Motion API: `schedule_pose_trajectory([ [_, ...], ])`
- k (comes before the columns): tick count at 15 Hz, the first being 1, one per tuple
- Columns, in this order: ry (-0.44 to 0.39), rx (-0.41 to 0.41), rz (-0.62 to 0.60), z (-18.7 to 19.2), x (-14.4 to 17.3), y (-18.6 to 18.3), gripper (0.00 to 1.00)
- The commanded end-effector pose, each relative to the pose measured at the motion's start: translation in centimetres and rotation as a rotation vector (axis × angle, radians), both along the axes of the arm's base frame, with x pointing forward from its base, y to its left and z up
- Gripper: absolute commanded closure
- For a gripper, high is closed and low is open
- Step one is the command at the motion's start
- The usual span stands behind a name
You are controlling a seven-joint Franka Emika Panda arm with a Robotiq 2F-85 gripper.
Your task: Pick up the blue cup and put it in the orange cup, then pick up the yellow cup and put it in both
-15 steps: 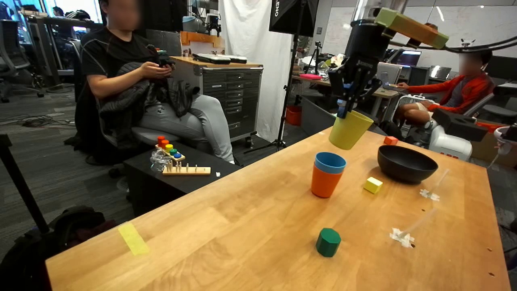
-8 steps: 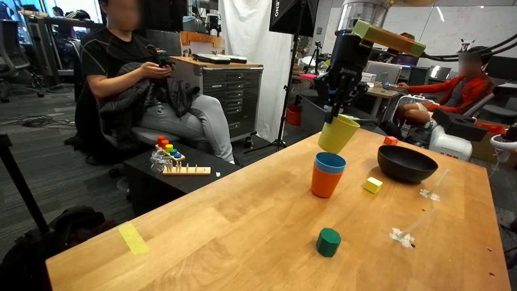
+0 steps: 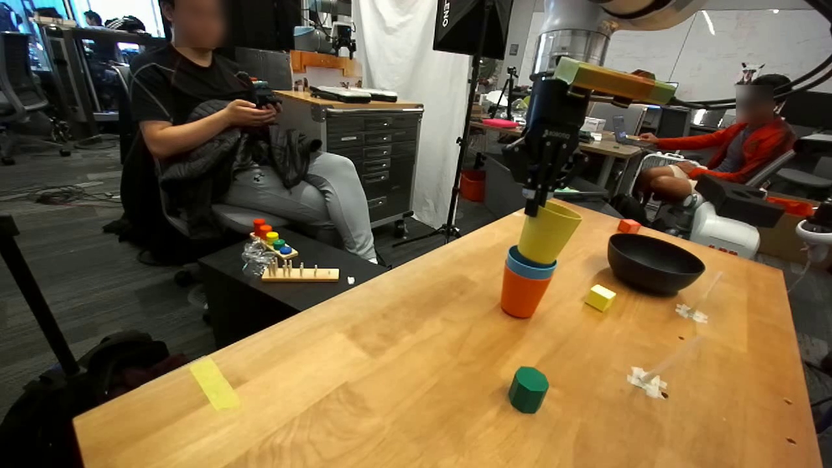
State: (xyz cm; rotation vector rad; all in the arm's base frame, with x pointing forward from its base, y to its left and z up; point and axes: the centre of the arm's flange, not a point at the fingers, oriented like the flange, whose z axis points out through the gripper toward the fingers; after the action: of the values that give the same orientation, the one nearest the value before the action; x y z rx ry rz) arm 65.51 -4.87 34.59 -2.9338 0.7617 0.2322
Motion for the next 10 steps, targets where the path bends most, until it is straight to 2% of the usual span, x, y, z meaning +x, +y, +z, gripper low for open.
schedule_pose_trajectory([
  [1, 0.018, -0.026, -0.017, 0.8, 0.9, -0.2, 0.99],
  [6, 0.015, -0.028, -0.007, 0.0, 0.4, -0.5, 0.99],
  [10, -0.024, 0.002, 0.021, -0.8, 0.2, -0.4, 0.99],
])
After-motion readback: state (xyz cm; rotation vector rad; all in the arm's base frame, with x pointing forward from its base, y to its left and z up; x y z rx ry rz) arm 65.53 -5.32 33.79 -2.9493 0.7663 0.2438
